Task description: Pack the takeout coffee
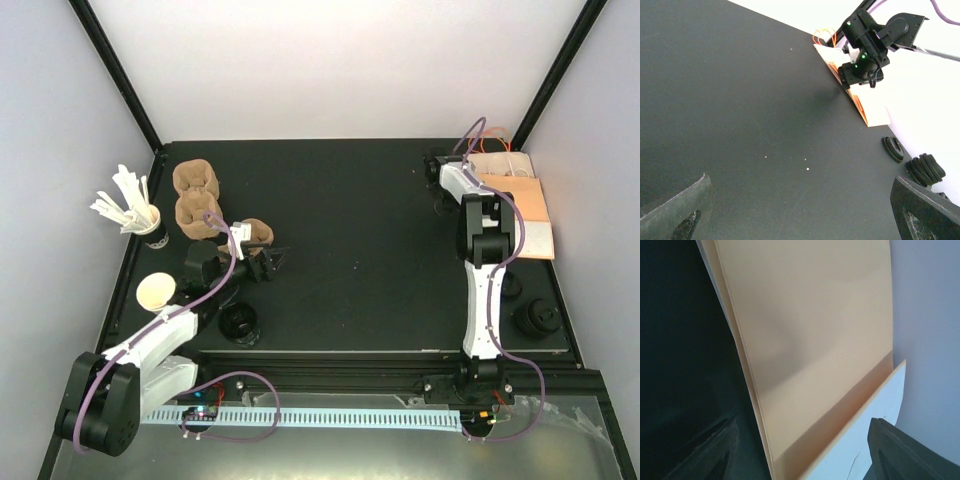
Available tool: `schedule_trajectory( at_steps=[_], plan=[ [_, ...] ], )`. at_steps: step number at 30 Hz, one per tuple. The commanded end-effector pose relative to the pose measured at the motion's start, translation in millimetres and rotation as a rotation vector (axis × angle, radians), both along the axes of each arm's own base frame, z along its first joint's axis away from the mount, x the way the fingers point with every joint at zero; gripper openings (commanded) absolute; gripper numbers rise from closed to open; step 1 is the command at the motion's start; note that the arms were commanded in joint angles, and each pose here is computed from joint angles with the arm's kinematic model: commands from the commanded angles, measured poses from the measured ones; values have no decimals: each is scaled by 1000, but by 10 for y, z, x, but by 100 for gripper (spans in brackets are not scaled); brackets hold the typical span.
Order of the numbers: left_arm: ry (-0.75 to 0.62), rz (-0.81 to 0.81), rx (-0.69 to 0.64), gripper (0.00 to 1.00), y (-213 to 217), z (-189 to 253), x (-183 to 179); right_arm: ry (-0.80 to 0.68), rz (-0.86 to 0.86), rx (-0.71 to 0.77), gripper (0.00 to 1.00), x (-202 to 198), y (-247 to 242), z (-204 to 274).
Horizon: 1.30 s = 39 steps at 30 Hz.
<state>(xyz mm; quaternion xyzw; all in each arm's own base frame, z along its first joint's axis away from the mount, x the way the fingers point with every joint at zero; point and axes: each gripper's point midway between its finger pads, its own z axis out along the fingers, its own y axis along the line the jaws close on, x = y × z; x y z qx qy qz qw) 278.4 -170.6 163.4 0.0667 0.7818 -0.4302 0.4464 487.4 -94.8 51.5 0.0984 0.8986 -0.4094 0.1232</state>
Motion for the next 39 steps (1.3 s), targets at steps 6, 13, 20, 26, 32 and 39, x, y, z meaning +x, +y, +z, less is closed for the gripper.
schedule_trajectory(
  at_steps=[6,13,20,26,32,39],
  plan=[
    [-56,-28,6,99,-48,97,0,47,16,-112,68,201,-111,10],
    [-60,-26,9,99,-43,107,-1,59,3,-124,58,179,-162,-54],
    [-61,-26,8,99,-43,118,-5,-17,-24,-153,2,173,-191,261],
    [-66,-28,10,99,-43,130,-8,-135,-20,-209,1,145,-85,849],
    [-81,-34,7,99,-47,167,-27,-283,63,-227,1,67,391,1555],
    [-100,-39,10,99,-48,195,-38,-397,345,-111,1,-91,1427,2183]
  ],
)
